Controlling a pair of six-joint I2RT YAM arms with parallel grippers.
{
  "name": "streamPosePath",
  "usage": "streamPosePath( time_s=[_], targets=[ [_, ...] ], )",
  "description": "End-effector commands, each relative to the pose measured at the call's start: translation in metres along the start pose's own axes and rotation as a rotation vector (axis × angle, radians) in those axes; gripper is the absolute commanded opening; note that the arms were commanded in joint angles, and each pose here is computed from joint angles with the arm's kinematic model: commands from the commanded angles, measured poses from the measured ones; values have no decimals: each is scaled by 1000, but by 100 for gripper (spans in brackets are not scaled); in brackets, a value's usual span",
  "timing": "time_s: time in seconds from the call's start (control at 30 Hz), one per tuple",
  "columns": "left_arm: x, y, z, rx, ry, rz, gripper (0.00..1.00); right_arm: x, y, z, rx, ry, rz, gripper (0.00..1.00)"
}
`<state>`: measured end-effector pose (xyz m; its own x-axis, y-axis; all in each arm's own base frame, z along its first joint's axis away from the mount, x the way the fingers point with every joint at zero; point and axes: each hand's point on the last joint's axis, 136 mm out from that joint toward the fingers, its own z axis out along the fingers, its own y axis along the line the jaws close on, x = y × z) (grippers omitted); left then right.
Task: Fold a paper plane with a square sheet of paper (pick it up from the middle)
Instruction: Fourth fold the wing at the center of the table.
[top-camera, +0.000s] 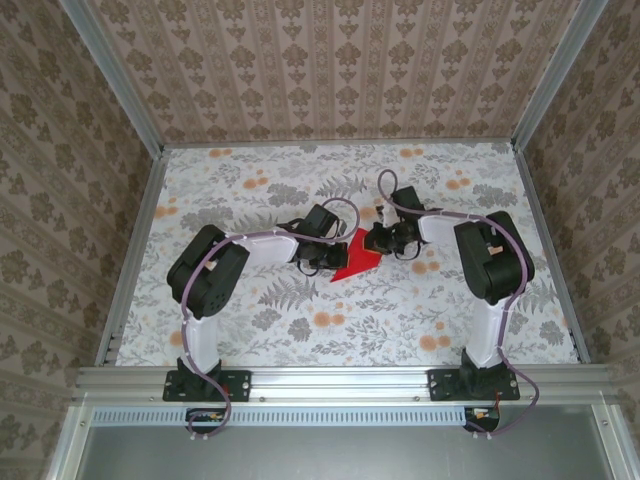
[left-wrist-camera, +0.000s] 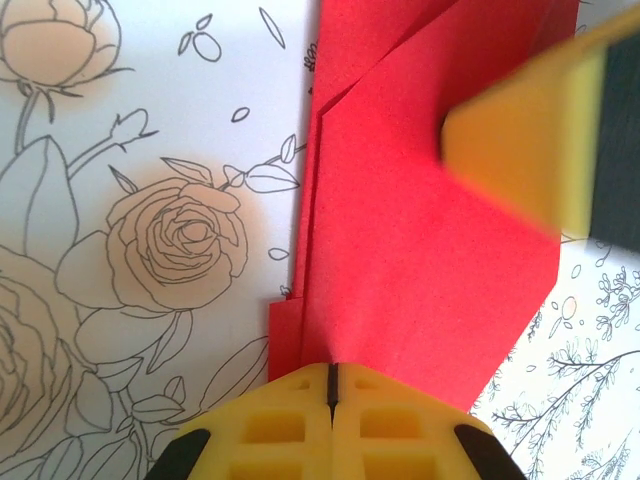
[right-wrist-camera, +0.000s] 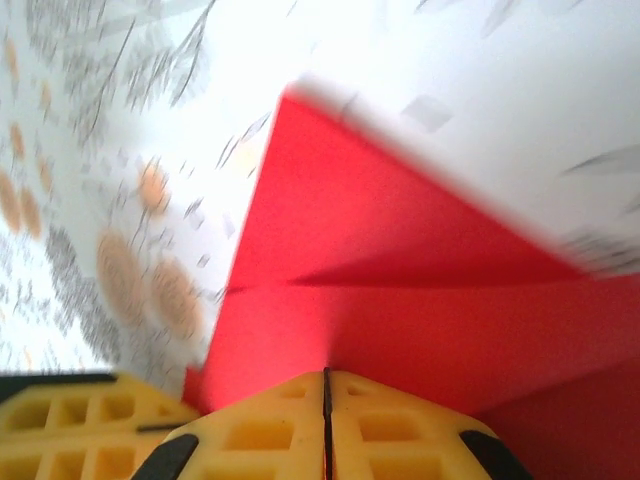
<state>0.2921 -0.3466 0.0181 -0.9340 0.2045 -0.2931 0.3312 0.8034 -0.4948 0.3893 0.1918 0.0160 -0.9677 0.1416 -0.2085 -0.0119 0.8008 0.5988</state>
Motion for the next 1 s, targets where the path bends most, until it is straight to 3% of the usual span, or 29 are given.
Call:
streamPosePath(
  time_s=[0.0,0.27,0.53,0.73,0.97],
  targets=[
    [77,81,10,-295,248,-66,0,-23,-26,-8,106,-64,38,10],
    [75,79,9,-295,247,-58,0,-12,32,-31,-112,-89,-41,12],
    [74,79,9,-298,247,-58,0,30,46,9,-118,73,-51,13],
    [76,80,8,-298,253,-57,0,18,13,19,-8,70,-10,11],
    [80,81,9,-291,260,-59,0,-21,-72,-10,192,-91,204,14]
  ],
)
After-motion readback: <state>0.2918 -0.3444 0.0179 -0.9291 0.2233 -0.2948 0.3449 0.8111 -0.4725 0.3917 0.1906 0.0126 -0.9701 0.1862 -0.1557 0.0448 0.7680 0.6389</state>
